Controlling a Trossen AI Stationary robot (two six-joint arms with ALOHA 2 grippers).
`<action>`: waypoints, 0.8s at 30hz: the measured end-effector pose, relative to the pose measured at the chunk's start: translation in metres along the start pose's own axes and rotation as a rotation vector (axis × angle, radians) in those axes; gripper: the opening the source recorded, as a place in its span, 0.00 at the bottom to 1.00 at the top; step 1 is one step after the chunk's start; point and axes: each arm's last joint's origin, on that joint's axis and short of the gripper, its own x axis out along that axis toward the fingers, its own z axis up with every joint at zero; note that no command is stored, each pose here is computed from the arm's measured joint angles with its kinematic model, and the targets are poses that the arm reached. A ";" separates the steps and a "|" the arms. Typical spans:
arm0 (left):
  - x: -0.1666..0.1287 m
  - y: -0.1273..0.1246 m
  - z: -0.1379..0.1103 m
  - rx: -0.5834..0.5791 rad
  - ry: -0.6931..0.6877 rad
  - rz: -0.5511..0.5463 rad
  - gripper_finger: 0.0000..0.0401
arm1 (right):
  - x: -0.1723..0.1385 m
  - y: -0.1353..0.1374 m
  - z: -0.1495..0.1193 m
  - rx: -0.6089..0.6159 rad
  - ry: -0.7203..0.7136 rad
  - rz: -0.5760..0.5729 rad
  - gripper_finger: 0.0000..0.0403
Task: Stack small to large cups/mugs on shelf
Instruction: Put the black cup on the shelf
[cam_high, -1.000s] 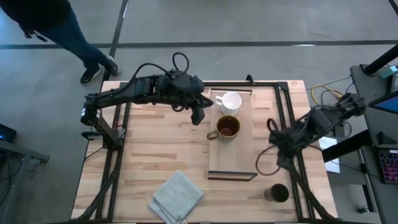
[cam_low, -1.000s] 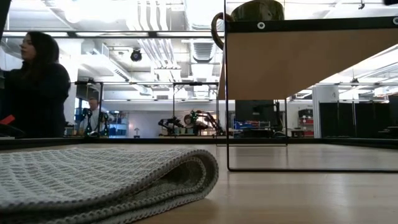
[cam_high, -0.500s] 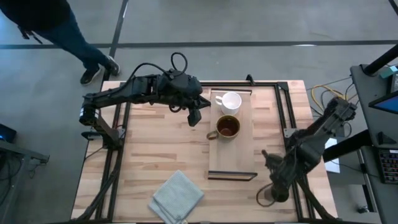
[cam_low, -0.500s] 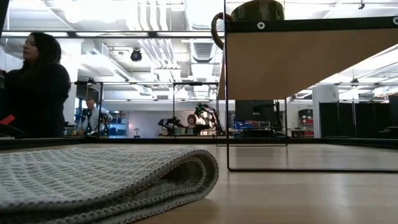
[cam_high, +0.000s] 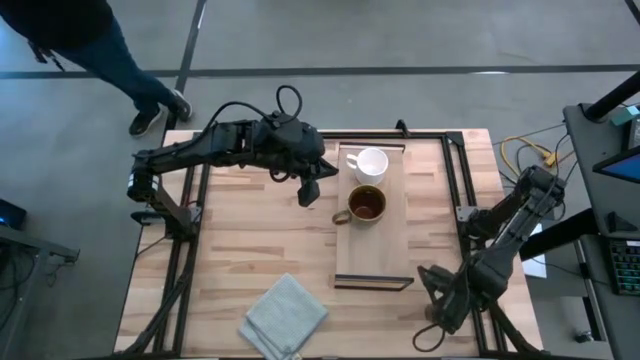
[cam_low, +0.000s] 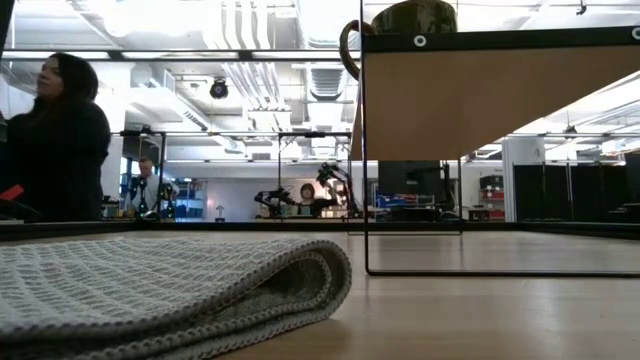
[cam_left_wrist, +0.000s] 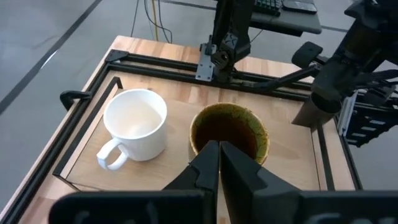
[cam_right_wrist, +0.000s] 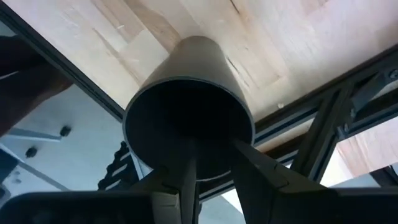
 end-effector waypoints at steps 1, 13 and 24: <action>0.000 0.000 0.000 0.001 0.000 -0.002 0.00 | 0.000 0.000 0.000 -0.001 -0.001 -0.002 0.22; 0.000 -0.001 -0.001 0.001 0.007 -0.026 0.00 | -0.001 -0.006 0.000 0.000 -0.009 -0.033 0.20; 0.001 -0.001 -0.001 -0.001 0.007 -0.027 0.00 | 0.012 -0.012 0.002 0.007 -0.007 -0.085 0.19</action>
